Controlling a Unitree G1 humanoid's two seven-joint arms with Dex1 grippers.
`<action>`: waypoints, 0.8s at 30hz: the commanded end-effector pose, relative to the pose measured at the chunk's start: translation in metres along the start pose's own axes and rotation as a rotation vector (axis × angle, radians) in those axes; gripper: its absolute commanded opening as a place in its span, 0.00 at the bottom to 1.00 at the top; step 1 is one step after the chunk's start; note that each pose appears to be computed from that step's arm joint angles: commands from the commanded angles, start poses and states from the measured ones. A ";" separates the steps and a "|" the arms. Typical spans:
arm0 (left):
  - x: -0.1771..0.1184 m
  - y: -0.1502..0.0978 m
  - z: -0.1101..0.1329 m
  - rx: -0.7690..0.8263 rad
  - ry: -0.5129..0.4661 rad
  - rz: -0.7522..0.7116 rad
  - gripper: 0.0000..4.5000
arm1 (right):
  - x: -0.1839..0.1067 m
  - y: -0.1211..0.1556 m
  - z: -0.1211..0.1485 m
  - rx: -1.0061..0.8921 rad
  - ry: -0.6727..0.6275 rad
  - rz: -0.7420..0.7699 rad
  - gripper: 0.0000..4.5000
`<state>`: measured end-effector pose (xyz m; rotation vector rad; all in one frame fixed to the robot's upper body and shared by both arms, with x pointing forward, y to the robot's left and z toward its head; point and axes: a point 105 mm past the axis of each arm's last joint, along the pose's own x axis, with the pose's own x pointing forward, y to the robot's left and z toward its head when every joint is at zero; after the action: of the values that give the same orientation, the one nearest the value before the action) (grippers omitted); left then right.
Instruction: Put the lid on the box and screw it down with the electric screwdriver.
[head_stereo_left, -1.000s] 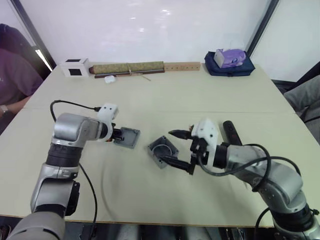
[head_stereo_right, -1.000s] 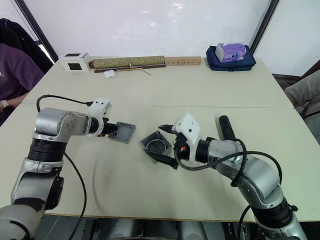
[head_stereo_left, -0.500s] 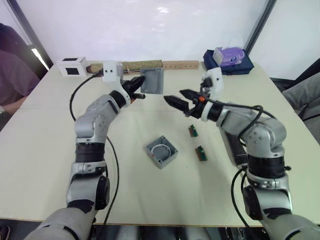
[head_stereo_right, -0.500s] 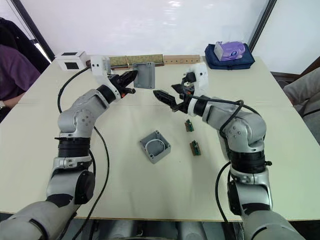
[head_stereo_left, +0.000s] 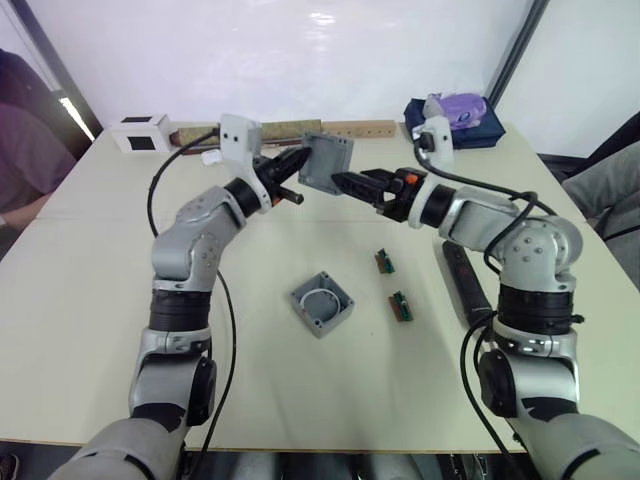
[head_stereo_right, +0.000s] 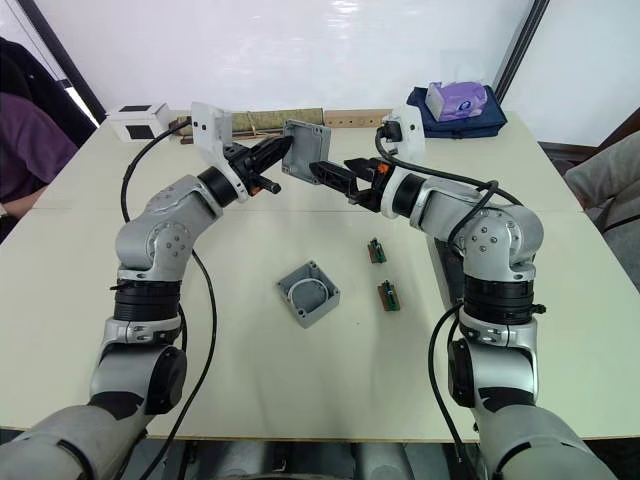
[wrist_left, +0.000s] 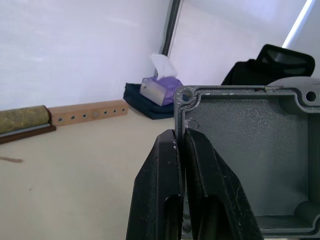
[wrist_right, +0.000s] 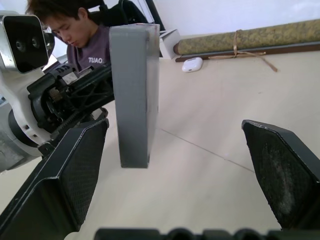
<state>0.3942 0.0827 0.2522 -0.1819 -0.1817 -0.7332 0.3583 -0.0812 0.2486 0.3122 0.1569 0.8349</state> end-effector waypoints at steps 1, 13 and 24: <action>0.000 -0.009 0.019 0.056 -0.061 -0.029 0.02 | -0.002 0.012 0.017 -0.041 -0.057 0.019 1.00; 0.000 -0.005 0.011 0.078 -0.036 -0.012 0.00 | -0.004 0.005 0.020 -0.044 -0.087 -0.050 0.15; -0.004 -0.003 0.013 0.086 -0.037 -0.018 0.19 | -0.002 0.005 0.009 0.000 -0.080 -0.052 0.03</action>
<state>0.3950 0.0846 0.2445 -0.1239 -0.1750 -0.7160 0.3580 -0.0769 0.2436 0.3356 0.1597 0.7736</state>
